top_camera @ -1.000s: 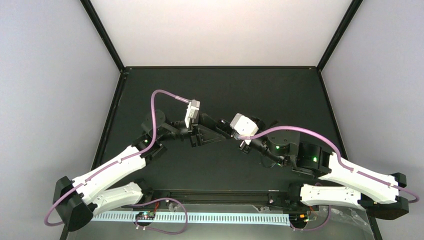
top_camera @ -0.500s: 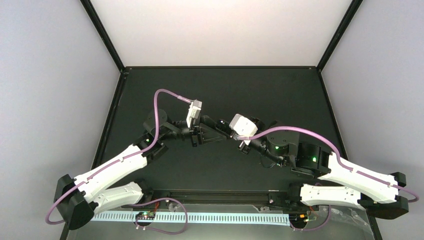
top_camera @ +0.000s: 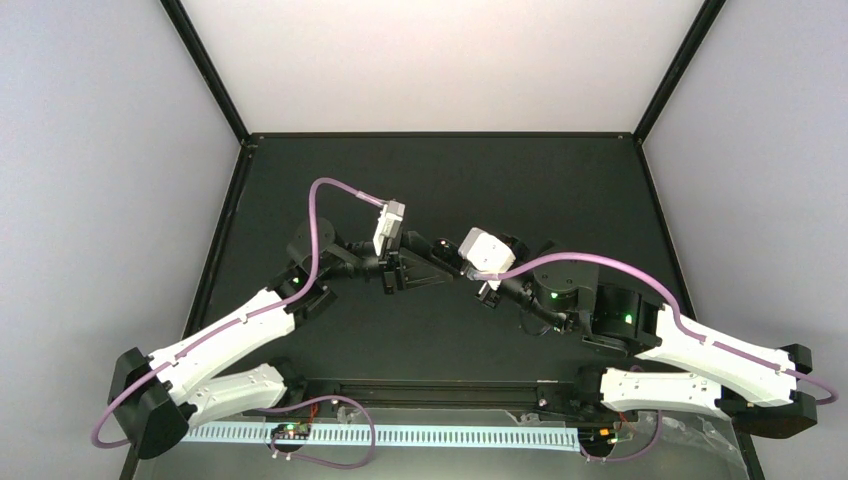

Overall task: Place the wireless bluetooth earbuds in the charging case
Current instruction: Adjust the charging case.

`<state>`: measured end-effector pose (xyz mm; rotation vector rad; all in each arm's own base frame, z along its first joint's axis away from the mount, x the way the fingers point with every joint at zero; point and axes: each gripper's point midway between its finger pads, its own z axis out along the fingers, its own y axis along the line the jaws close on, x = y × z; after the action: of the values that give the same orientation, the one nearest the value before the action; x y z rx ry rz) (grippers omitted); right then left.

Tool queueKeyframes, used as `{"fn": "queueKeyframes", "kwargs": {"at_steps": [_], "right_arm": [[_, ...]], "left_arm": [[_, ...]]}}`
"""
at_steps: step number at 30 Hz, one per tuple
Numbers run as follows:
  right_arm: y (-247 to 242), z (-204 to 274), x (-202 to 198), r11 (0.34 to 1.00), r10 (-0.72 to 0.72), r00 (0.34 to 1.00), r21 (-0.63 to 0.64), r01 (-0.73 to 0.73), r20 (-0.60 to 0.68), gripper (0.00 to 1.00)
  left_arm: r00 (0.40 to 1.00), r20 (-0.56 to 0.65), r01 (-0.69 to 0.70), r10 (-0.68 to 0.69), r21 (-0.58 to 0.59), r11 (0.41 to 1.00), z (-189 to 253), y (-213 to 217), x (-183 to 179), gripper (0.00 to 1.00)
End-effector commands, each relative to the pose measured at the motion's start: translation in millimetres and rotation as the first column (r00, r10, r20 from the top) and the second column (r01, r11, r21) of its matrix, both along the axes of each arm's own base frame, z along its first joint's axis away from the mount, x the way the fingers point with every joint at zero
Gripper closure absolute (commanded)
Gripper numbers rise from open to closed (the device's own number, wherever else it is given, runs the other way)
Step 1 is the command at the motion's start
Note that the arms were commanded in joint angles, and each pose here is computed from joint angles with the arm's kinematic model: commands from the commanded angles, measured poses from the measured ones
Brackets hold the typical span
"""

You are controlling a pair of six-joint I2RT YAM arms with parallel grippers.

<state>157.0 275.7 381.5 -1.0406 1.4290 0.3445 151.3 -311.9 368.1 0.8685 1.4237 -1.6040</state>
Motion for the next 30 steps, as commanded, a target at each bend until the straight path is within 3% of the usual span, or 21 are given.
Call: {"fn": "queueKeyframes", "kwargs": {"at_steps": [1, 7, 14, 30], "right_arm": [[-1.3, 4.1, 1.0, 1.0, -0.014, 1.0, 0.009, 0.014, 0.024, 0.99], [-1.1, 3.2, 0.7, 1.0, -0.011, 1.0, 0.01, 0.011, 0.022, 0.99], [-1.1, 3.7, -0.2, 1.0, -0.007, 1.0, 0.013, 0.007, 0.021, 0.99], [-2.6, 4.6, -0.7, 1.0, -0.006, 1.0, 0.017, 0.006, 0.022, 0.99]], "left_arm": [[0.999, 0.034, 0.035, -0.034, -0.037, 0.999, 17.4, -1.9, -5.4, 0.63], [0.999, 0.022, 0.051, -0.05, -0.037, 0.998, 15.0, -3.6, -6.0, 0.69], [0.998, 0.016, 0.058, -0.057, -0.053, 0.997, 17.8, -3.8, -6.3, 0.66], [0.998, 0.012, 0.062, -0.061, -0.055, 0.997, 14.4, -4.2, -6.1, 0.79]]}}
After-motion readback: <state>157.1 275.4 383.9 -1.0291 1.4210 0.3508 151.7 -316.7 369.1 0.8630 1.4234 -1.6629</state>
